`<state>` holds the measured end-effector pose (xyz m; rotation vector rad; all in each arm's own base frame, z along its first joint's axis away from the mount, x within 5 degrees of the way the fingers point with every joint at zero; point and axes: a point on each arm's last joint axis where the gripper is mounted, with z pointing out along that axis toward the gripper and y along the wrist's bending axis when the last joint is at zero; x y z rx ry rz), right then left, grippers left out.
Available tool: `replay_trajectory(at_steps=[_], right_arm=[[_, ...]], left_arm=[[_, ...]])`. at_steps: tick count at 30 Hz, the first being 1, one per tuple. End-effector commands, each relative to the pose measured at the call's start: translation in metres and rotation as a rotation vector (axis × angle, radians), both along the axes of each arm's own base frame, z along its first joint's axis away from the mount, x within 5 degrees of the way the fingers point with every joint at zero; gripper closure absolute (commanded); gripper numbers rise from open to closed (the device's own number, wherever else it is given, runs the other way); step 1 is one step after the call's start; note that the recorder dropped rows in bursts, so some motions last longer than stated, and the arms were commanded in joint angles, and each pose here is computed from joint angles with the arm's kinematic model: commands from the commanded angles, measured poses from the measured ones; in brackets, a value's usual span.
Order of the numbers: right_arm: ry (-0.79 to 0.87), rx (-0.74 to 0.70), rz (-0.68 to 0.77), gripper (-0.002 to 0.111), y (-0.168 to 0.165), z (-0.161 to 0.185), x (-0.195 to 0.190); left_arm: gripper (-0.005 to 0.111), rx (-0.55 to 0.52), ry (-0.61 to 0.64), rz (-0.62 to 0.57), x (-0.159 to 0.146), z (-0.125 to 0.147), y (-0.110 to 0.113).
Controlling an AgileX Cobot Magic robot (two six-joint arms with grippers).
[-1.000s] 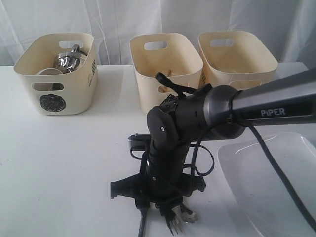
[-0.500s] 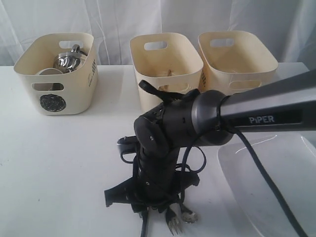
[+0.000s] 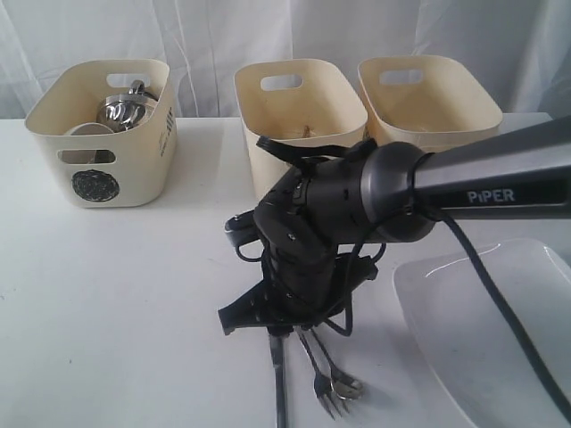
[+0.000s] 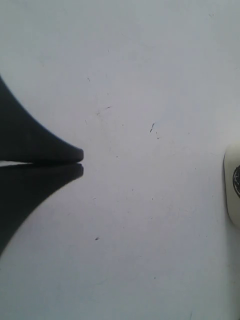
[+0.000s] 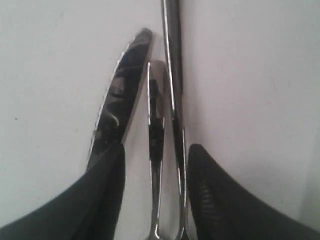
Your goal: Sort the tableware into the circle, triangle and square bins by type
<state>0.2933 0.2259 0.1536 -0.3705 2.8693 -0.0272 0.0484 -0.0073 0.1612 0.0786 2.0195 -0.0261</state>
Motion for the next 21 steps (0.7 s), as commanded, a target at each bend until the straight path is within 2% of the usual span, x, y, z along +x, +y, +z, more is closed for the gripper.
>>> replay_trajectory(at_steps=[1, 11, 21], right_arm=[[-0.039, 0.026, 0.002, 0.069, 0.001, 0.002, 0.005], [0.009, -0.084, 0.032, 0.069, -0.005, -0.015, 0.005], [0.019, -0.092, 0.031, 0.069, -0.006, -0.015, 0.004]], left_arm=[[0.107, -0.011, 0.019, -0.01, -0.001, -0.004, -0.001], [0.107, -0.011, 0.019, -0.01, -0.001, -0.004, -0.001], [0.107, -0.011, 0.019, -0.01, -0.001, -0.004, -0.001]])
